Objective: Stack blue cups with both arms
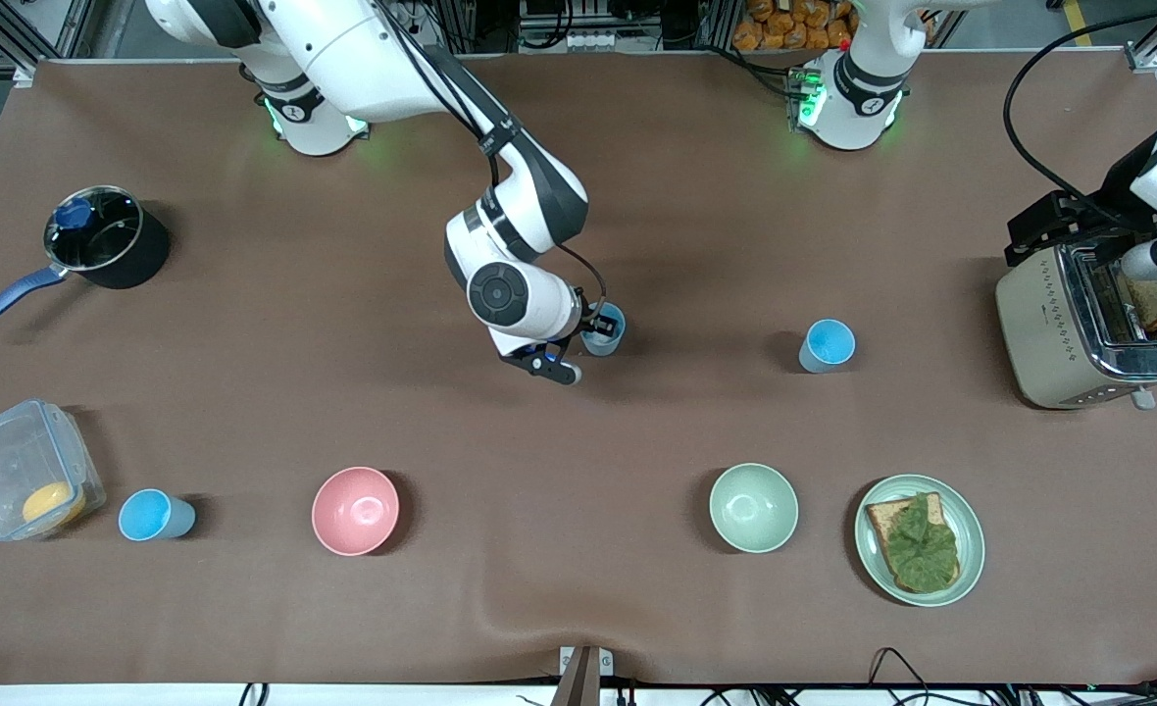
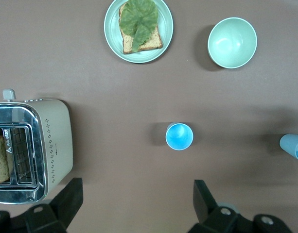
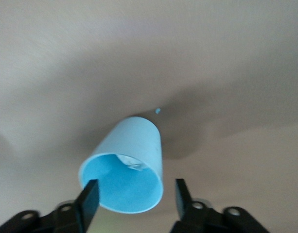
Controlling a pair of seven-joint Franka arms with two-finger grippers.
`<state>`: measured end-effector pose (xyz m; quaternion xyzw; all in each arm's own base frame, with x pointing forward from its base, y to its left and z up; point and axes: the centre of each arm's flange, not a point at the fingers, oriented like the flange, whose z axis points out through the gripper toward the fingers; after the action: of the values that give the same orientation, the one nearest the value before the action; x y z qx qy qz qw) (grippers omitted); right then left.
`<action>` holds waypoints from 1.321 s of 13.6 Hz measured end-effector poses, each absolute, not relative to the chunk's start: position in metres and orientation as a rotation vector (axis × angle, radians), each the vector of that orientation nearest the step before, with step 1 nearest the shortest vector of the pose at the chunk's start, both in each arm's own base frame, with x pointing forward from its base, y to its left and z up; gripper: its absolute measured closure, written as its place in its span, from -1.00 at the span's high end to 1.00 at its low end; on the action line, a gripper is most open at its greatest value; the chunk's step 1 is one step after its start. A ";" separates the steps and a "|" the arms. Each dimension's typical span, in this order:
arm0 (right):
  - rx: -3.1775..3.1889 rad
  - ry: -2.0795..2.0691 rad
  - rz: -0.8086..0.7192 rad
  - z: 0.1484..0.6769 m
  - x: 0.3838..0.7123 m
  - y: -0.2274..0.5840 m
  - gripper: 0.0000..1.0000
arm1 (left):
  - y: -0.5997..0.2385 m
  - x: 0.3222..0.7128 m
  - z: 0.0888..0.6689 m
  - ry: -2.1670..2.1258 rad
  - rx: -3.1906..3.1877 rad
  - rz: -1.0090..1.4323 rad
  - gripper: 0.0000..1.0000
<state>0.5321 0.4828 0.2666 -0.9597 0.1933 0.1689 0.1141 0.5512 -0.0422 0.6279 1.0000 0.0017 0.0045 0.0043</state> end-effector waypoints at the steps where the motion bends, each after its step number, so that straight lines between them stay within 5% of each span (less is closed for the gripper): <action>1: -2.818 0.575 0.539 0.281 0.544 0.471 0.81 | -0.042 0.551 0.628 0.005 3.133 0.014 1.00; 2: -2.820 0.584 0.596 0.298 0.559 0.452 0.99 | -0.042 0.551 0.628 0.005 3.133 0.014 1.00; 9: -2.934 0.406 0.668 0.393 0.649 0.204 1.00 | -0.043 0.552 0.629 0.005 3.132 0.024 1.00; 18: -3.053 0.133 0.567 0.410 0.656 0.003 1.00 | -0.047 0.564 0.615 -0.005 3.128 0.085 1.00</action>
<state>0.6562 0.0033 0.4101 -0.9821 0.0428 0.1824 0.0167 0.5639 -0.0470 0.6150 0.9996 -0.0015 0.0271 0.0063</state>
